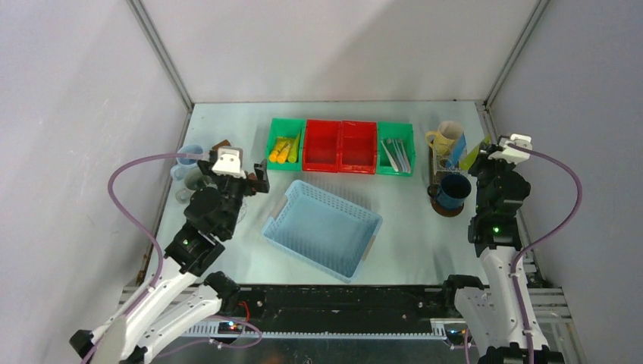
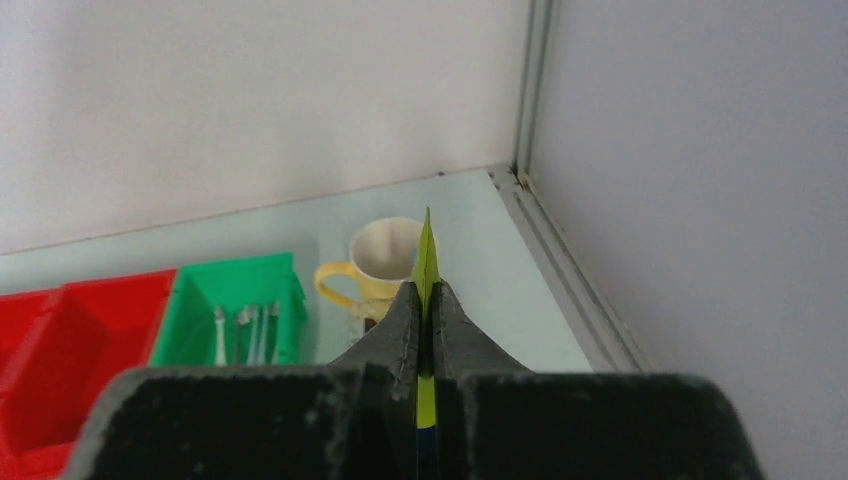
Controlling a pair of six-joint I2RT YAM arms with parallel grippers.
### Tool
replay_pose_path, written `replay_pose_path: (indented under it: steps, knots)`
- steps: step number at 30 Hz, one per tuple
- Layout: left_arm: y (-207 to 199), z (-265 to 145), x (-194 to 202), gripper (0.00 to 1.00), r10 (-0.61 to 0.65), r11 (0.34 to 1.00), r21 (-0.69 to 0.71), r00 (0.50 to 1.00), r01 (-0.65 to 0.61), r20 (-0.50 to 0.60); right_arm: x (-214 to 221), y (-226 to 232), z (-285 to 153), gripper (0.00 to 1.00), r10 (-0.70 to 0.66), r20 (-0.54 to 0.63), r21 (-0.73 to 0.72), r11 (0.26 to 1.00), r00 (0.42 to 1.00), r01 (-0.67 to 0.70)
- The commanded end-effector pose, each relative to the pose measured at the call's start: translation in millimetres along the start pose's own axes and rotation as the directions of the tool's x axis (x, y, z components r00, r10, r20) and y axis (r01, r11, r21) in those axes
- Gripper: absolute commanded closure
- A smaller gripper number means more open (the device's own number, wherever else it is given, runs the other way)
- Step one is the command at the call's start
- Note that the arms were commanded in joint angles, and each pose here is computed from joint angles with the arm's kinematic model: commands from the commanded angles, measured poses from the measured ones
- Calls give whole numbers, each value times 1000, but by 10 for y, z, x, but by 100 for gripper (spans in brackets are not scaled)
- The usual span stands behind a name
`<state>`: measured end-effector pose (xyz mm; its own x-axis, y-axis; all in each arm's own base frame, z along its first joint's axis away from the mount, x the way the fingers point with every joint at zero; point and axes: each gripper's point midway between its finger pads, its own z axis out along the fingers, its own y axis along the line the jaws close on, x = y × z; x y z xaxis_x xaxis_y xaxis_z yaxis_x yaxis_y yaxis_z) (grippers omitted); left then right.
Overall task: Prepare toiletry sets of a toothbrush and toothpaste on the tray
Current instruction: Place the toothpaste in the toothpaste holder.
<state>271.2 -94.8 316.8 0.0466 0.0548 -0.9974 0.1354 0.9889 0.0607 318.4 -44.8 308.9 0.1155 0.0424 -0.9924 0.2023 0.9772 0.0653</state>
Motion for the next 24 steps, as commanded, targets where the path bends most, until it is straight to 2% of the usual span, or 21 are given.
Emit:
replay_pose_path:
  steps: [1,13,24]
  knots:
    - [228,-2,93,2,7,997,-81,1000,-8,-10,-239,-144,115,100,-8,119,48,999,993,3]
    - [386,50,194,2,-60,990,-132,998,58,-13,95,-112,401,100,-23,105,-19,1000,994,25]
    - [449,73,221,2,-59,988,-147,998,55,-22,370,-58,597,100,-43,58,-63,997,997,47]
